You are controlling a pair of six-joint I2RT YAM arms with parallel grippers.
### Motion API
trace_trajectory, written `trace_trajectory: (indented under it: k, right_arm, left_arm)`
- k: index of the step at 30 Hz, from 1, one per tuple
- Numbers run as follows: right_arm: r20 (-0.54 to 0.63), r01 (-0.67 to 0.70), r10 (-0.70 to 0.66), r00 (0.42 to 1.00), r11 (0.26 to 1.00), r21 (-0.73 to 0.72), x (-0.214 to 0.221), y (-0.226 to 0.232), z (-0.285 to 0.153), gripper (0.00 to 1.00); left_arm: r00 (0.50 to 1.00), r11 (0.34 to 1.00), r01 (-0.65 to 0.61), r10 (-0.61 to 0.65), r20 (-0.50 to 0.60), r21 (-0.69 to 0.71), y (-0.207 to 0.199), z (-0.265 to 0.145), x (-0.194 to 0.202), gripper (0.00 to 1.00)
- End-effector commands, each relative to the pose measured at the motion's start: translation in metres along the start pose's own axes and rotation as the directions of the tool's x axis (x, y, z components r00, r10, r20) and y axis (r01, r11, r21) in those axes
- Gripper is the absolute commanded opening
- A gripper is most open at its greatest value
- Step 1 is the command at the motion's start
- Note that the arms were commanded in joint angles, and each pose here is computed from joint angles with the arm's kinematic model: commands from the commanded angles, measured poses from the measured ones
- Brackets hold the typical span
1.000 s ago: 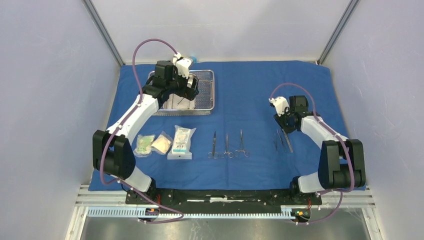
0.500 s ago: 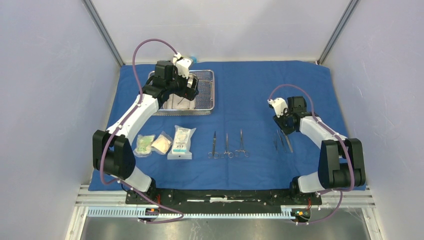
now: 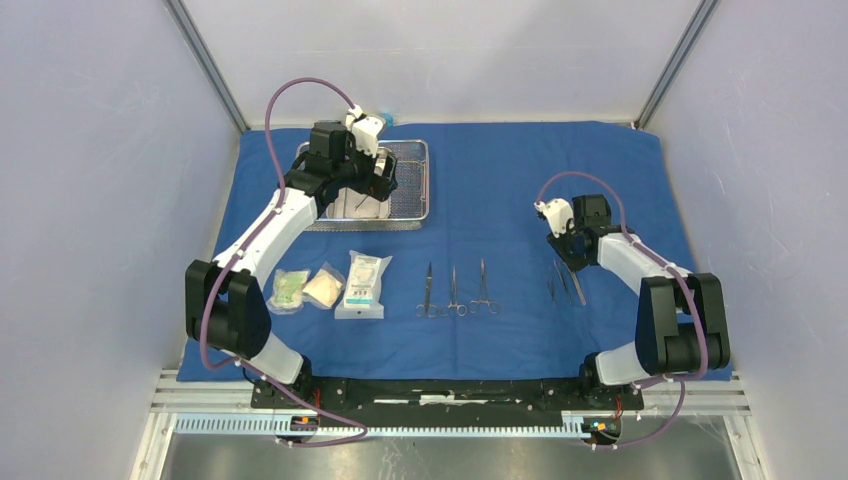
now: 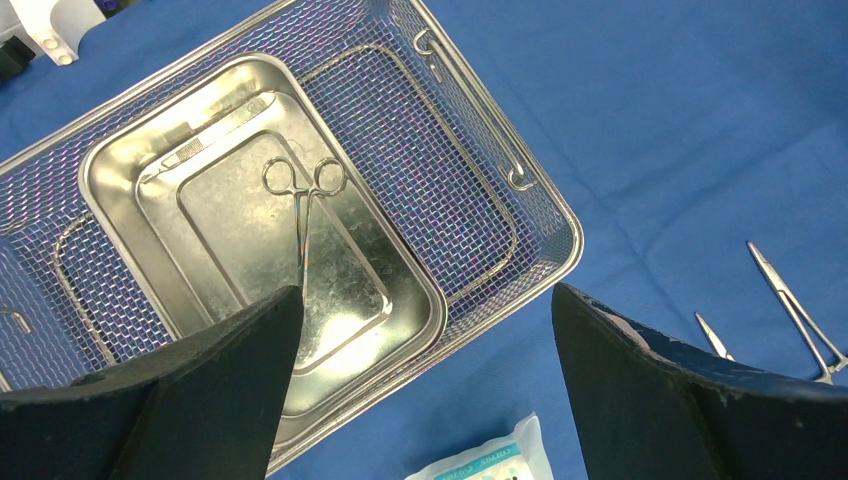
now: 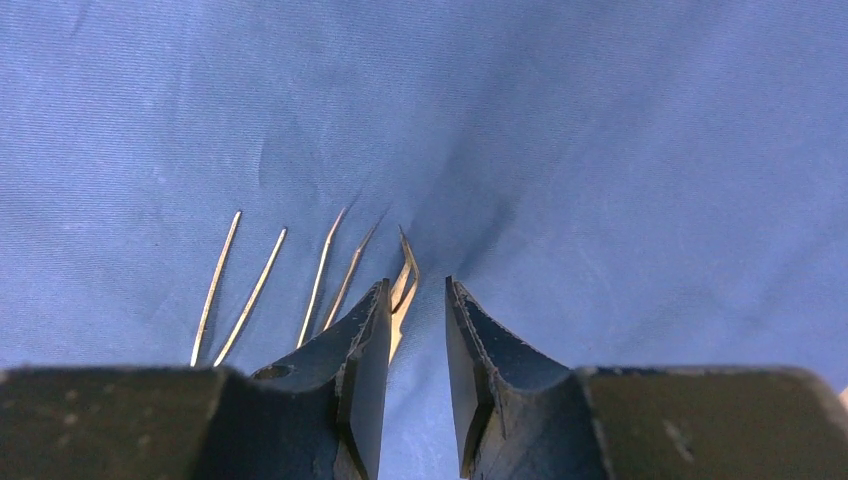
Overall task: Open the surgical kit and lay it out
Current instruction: Place the medical item in the surgical kit.
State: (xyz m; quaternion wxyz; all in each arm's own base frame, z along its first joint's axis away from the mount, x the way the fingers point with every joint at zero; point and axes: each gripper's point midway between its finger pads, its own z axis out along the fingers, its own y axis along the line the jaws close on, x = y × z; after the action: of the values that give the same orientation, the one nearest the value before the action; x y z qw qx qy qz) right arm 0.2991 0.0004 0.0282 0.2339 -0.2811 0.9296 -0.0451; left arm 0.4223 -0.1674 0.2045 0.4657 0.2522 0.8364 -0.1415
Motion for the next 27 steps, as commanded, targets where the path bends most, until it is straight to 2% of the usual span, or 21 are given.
trace_trajectory:
  k: [1,27]
  right_arm:
    - [0.004,-0.008,0.008,1.0,1.0,0.015,-0.002,-0.001,0.004,0.32]
    - [-0.005,-0.001,0.001,1.0,0.998,0.059,-0.007,-0.013,-0.003,0.26]
  left_arm:
    - [1.0,0.999,0.018,-0.018,0.022,0.028,-0.006,-0.002,-0.01,1.0]
    - [1.0,0.999,0.012,-0.013,0.021,0.032,-0.007,-0.005,-0.008,1.0]
